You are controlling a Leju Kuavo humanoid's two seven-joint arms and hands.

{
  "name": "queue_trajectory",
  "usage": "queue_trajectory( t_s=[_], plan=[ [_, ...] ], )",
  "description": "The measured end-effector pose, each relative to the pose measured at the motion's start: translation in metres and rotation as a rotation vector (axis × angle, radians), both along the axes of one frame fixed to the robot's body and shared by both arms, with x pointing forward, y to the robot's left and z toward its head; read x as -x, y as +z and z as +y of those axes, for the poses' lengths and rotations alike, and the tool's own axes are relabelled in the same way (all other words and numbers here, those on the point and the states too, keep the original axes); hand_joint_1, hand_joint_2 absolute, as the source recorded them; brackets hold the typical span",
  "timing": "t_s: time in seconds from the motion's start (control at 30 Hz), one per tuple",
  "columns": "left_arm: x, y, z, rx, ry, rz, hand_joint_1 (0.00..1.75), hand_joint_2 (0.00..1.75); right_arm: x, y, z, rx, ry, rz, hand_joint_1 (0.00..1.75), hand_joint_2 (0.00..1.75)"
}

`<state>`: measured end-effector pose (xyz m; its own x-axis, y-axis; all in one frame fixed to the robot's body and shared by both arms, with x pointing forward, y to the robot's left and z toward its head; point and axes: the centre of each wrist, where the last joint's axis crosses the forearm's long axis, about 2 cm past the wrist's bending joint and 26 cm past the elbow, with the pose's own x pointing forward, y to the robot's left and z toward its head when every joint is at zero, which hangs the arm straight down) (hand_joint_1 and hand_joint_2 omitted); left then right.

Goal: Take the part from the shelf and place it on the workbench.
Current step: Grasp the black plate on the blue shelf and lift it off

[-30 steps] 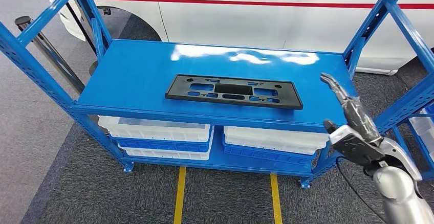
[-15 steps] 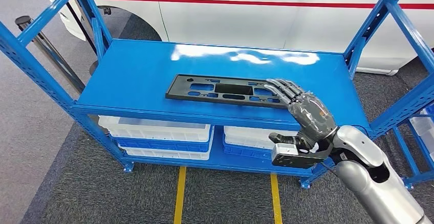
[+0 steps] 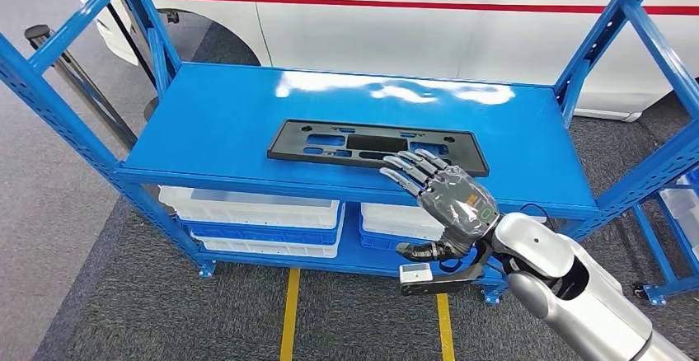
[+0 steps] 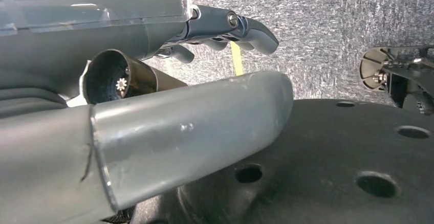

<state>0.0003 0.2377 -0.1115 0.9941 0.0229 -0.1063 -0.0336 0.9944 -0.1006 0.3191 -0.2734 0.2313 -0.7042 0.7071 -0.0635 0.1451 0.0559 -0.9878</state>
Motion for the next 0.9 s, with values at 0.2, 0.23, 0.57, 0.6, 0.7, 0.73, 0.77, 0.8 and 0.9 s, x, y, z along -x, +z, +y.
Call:
queue_trajectory(
  t_s=[0.2,0.23,0.57,0.6,0.7,0.73,0.77,0.8,0.9],
  plan=[
    [0.0,0.0,0.002,0.0,-0.004,-0.001,0.0,0.0,0.0,0.0,0.003,0.003,0.004,0.026,0.0,0.0],
    [-0.001,0.0,0.002,0.0,-0.005,-0.002,0.0,0.0,-0.001,0.001,0.003,0.001,0.003,0.026,0.0,0.0],
    [0.0,0.0,0.002,0.003,-0.012,-0.005,0.0,0.0,-0.003,-0.001,0.005,0.003,-0.001,0.054,0.0,0.0],
    [0.0,0.0,0.003,0.003,-0.012,-0.006,0.0,0.0,-0.003,-0.001,0.005,0.003,-0.001,0.057,0.0,0.0],
    [-0.001,0.0,0.003,0.007,-0.012,-0.008,0.0,0.0,-0.004,-0.003,0.007,0.001,-0.001,0.063,0.0,0.0],
    [-0.001,0.0,0.003,0.008,-0.011,-0.009,0.0,0.0,-0.004,-0.003,0.008,0.001,-0.002,0.063,0.0,0.44],
    [-0.001,0.0,0.003,0.009,-0.01,-0.009,0.0,0.0,-0.005,-0.003,0.008,0.0,-0.001,0.063,0.0,0.87],
    [-0.001,0.0,0.003,0.01,-0.01,-0.01,0.0,0.0,-0.005,-0.004,0.009,-0.001,-0.002,0.064,0.0,1.31],
    [-0.001,0.0,0.003,0.011,-0.008,-0.009,0.0,0.0,-0.005,-0.006,0.011,-0.003,-0.003,0.072,0.0,1.75]
  ],
)
